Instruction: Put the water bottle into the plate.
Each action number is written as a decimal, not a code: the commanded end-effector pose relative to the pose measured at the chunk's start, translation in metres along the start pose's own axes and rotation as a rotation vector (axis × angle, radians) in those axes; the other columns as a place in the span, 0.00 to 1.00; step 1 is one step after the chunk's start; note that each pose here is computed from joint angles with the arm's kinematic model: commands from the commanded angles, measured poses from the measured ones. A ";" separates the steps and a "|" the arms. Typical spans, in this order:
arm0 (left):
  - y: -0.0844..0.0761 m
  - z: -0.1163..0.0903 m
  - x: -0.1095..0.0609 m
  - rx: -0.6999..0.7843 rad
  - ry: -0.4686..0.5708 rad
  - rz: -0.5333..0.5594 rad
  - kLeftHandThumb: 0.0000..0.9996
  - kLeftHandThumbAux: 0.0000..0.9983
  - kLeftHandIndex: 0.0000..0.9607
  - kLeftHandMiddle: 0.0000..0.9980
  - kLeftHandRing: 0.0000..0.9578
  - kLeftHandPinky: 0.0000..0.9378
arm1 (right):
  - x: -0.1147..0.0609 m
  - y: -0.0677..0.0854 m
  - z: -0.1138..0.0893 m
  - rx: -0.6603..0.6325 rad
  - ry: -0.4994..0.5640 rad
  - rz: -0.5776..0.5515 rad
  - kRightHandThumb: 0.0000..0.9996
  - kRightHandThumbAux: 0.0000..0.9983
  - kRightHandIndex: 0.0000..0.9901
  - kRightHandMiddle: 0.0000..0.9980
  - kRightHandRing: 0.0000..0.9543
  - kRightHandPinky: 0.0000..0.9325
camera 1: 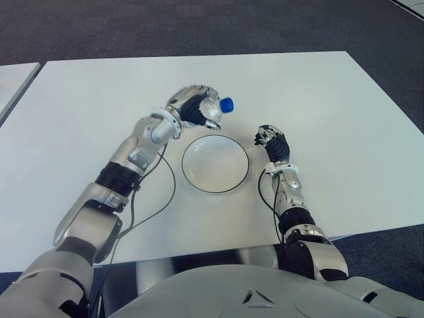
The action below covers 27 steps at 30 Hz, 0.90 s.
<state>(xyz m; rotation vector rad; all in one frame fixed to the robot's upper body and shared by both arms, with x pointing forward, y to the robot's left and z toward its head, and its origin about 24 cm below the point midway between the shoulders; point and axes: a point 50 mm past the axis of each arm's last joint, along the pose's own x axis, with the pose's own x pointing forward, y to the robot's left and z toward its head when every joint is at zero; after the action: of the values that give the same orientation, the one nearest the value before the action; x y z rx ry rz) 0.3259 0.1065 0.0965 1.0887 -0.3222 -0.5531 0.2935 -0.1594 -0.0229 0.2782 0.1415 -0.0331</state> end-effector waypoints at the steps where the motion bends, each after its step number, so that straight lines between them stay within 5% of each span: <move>1: -0.020 0.004 -0.006 0.017 -0.021 -0.107 0.75 0.70 0.46 0.85 0.88 0.86 | -0.024 -0.014 -0.039 0.029 0.176 -0.073 0.71 0.73 0.44 0.62 0.62 0.62; 12: -0.069 -0.004 -0.020 0.096 -0.106 -0.230 0.75 0.70 0.46 0.86 0.89 0.90 | -0.026 -0.013 -0.040 0.049 0.172 -0.071 0.71 0.73 0.44 0.62 0.61 0.62; 27: -0.093 -0.020 -0.029 0.244 -0.130 -0.359 0.74 0.70 0.46 0.86 0.90 0.92 | -0.028 -0.015 -0.040 0.042 0.174 -0.071 0.71 0.73 0.44 0.61 0.61 0.62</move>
<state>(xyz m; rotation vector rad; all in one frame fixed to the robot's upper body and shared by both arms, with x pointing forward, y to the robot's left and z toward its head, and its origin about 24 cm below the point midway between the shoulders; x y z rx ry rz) 0.2934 0.0932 0.0226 1.2961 -0.3854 -0.8812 0.2893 -0.1607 -0.0242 0.2906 0.1361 -0.0375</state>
